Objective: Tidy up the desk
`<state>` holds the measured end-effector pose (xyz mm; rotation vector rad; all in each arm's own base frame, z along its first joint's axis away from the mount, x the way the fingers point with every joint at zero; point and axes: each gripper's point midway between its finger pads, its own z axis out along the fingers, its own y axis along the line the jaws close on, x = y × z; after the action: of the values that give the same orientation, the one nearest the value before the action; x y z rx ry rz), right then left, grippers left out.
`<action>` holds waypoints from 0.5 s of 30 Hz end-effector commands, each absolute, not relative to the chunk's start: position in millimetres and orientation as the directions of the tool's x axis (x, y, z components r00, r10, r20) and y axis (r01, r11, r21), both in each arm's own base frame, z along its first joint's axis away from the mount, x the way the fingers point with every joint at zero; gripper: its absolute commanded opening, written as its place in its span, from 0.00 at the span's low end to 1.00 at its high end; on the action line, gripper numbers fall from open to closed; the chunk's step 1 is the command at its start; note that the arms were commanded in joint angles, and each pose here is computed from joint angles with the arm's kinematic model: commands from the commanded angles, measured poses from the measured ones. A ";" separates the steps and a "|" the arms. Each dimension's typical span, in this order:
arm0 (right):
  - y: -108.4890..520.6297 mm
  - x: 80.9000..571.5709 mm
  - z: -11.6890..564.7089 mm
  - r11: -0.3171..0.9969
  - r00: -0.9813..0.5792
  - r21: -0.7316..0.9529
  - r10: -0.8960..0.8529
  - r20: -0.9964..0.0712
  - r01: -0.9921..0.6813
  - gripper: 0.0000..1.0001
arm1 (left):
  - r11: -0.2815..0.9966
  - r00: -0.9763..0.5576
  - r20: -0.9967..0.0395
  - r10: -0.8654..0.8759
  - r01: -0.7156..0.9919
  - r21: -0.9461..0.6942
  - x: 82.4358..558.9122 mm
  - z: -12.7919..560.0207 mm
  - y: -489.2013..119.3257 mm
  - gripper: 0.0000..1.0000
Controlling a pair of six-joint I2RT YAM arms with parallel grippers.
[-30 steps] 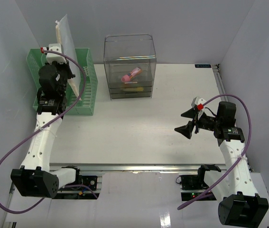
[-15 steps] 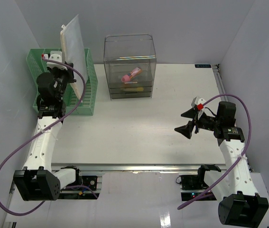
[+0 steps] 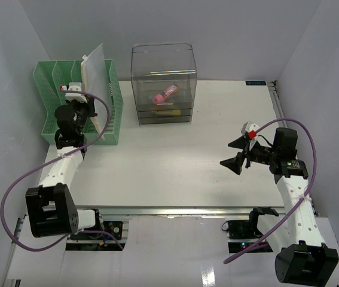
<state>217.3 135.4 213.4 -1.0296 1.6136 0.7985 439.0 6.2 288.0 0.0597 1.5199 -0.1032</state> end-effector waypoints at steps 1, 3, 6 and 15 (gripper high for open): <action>134.4 220.8 213.1 0.411 -0.093 -0.013 -0.236 -0.967 -0.912 0.90 | 0.977 0.290 -0.957 0.012 0.200 0.073 447.8 334.0 -7.2 0.00; 133.8 221.7 211.3 0.413 -0.101 -0.005 -0.235 -0.967 -0.911 0.90 | 0.973 0.291 -0.956 0.020 0.214 0.086 455.3 327.4 -7.4 0.00; 133.6 222.3 209.8 0.413 -0.107 0.001 -0.235 -0.966 -0.911 0.90 | 0.964 0.284 -0.959 0.009 0.252 0.084 464.2 320.2 -9.0 0.00; 133.5 224.2 206.3 0.412 -0.124 0.017 -0.234 -0.964 -0.911 0.90 | 0.938 0.402 -0.915 -0.023 0.326 0.120 444.8 322.1 -19.9 0.00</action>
<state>221.3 133.8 206.3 -1.0167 1.6425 0.8157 464.4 -8.0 287.1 0.2135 1.3252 -0.2110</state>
